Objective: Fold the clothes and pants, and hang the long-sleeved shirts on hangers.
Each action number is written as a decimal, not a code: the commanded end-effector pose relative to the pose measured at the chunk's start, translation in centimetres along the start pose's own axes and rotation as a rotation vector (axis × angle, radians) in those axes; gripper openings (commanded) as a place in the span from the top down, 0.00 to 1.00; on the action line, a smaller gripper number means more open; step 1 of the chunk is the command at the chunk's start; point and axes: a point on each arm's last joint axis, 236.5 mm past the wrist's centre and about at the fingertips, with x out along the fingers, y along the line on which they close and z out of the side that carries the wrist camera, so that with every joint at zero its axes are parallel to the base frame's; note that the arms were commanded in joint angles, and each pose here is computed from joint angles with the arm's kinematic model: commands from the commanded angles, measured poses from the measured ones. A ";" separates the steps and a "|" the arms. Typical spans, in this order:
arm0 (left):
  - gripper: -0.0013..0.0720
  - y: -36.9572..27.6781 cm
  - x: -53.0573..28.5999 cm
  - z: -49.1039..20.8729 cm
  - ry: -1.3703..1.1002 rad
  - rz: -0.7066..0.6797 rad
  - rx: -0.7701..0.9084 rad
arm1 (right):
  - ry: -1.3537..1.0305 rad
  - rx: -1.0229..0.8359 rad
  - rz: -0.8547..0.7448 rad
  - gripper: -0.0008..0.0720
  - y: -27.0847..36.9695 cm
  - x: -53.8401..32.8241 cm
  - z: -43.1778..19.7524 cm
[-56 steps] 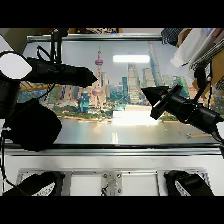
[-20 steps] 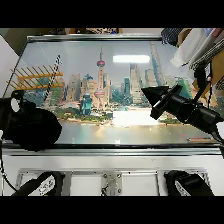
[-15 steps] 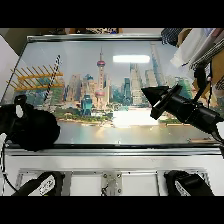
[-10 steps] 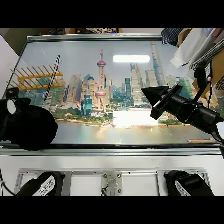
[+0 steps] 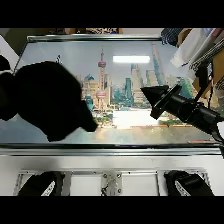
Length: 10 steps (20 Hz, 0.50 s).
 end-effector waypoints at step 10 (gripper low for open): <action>0.96 -20.5 -4.2 9.2 -0.213 -0.556 0.185 | -0.193 -0.056 -0.314 0.97 -7.9 -4.7 5.3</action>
